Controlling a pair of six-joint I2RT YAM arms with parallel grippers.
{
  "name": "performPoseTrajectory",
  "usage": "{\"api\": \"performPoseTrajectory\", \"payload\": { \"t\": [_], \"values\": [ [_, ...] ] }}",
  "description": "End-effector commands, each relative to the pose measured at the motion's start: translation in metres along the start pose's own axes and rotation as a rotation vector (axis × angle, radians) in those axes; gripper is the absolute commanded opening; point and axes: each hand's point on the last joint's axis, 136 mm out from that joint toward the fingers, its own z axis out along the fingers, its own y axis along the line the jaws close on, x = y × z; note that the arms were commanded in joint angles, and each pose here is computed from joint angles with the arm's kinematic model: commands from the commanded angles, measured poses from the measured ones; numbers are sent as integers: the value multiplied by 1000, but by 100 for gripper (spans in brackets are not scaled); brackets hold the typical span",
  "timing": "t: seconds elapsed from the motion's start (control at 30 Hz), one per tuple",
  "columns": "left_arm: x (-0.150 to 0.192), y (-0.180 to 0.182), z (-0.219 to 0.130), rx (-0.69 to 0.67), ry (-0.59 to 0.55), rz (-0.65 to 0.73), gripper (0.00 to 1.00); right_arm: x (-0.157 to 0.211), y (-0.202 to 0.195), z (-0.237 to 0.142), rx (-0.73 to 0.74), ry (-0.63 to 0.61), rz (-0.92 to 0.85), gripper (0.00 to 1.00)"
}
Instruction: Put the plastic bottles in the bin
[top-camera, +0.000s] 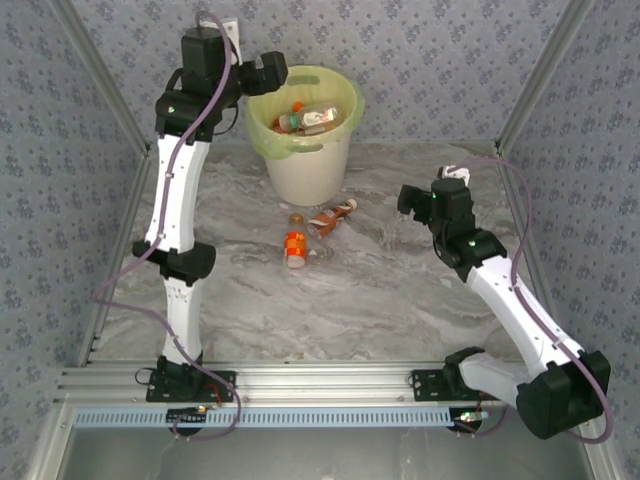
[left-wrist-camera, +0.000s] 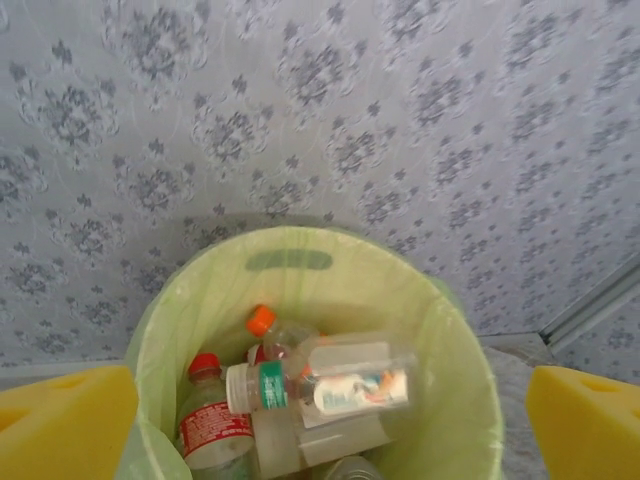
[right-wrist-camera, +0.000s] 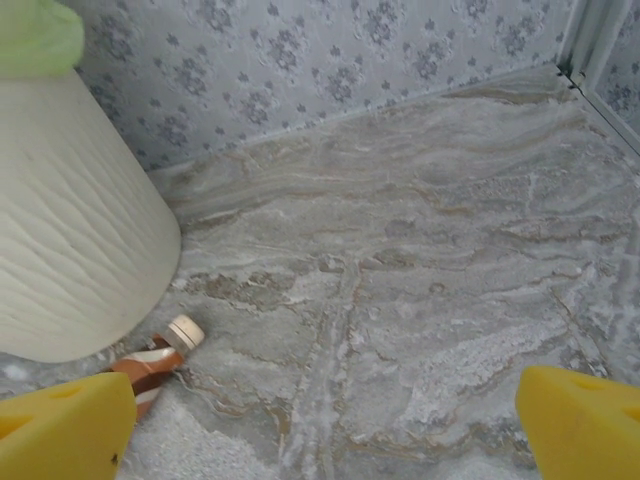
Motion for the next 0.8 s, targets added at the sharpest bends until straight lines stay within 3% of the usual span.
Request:
{"api": "performPoseTrajectory", "payload": {
  "t": [0.0, 0.37, 0.57, 0.77],
  "values": [
    [5, -23, -22, 50, 30, 72, 100, -6, 12, -5, -99, -38, 7, 100],
    [40, -67, -33, 172, 56, 164, 99, 8, 17, 7, -210, -3, 181, 100],
    [39, -31, -70, 30, -127, 123, 99, 32, 48, 34, -314, 171, 187, 100],
    [47, 7, -99, -58, -284, 30, 99, 56, 65, 67, -228, 290, 307, 100]
  ]
}}
